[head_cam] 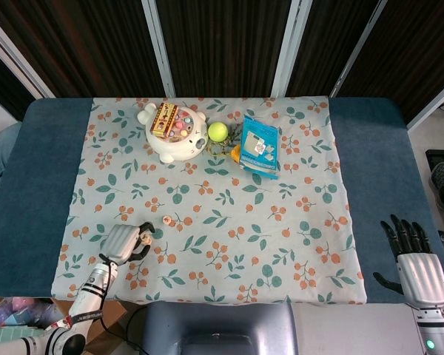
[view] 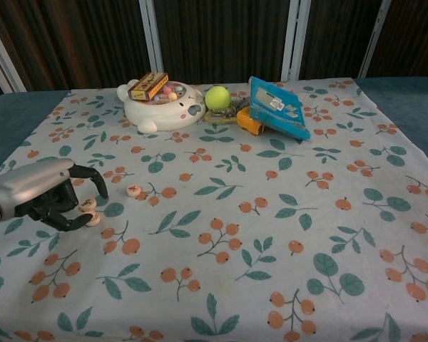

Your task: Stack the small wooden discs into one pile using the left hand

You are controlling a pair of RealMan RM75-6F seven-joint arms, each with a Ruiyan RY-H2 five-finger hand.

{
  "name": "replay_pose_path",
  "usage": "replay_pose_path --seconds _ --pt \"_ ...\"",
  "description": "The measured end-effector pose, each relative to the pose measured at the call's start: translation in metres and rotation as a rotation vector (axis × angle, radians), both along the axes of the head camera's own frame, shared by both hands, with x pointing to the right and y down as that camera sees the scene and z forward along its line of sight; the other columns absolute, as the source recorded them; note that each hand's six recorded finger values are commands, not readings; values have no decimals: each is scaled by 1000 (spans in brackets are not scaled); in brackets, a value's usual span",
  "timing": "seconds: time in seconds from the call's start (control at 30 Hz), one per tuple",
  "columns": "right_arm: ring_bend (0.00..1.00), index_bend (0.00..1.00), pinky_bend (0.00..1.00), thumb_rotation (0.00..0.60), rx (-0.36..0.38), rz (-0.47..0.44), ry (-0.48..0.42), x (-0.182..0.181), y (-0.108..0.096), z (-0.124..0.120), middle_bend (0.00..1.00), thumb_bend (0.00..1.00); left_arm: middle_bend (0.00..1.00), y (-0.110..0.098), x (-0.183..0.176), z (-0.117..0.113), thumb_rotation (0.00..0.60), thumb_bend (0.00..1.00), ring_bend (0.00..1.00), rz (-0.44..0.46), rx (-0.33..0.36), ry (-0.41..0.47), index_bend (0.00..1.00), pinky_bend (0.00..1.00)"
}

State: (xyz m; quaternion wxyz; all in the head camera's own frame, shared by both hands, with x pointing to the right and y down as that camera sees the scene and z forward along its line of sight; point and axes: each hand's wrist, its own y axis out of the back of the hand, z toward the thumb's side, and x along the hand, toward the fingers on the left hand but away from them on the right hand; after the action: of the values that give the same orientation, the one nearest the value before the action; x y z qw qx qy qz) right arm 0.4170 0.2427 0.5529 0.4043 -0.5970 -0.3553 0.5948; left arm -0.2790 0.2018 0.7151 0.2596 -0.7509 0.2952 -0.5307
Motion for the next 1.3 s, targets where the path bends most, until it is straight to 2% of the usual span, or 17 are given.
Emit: replay_pose_path --seconds 1.0,1.13,1.3 --pt "0 0 0 600 5 1 0 -1 1 0 0 124 1000 2 -13 -4 600 397 1000 -18 8 15 388 1000" --pt "0 0 0 600 7 1 -1 -1 1 -1 0 123 1000 -2 -10 -9 600 398 1000 -31 21 45 348 1000" --pt "0 0 0 600 5 -4 -4 -1 1 -1 0 123 1000 -18 1 -20 600 398 1000 -66 76 110 312 1000"
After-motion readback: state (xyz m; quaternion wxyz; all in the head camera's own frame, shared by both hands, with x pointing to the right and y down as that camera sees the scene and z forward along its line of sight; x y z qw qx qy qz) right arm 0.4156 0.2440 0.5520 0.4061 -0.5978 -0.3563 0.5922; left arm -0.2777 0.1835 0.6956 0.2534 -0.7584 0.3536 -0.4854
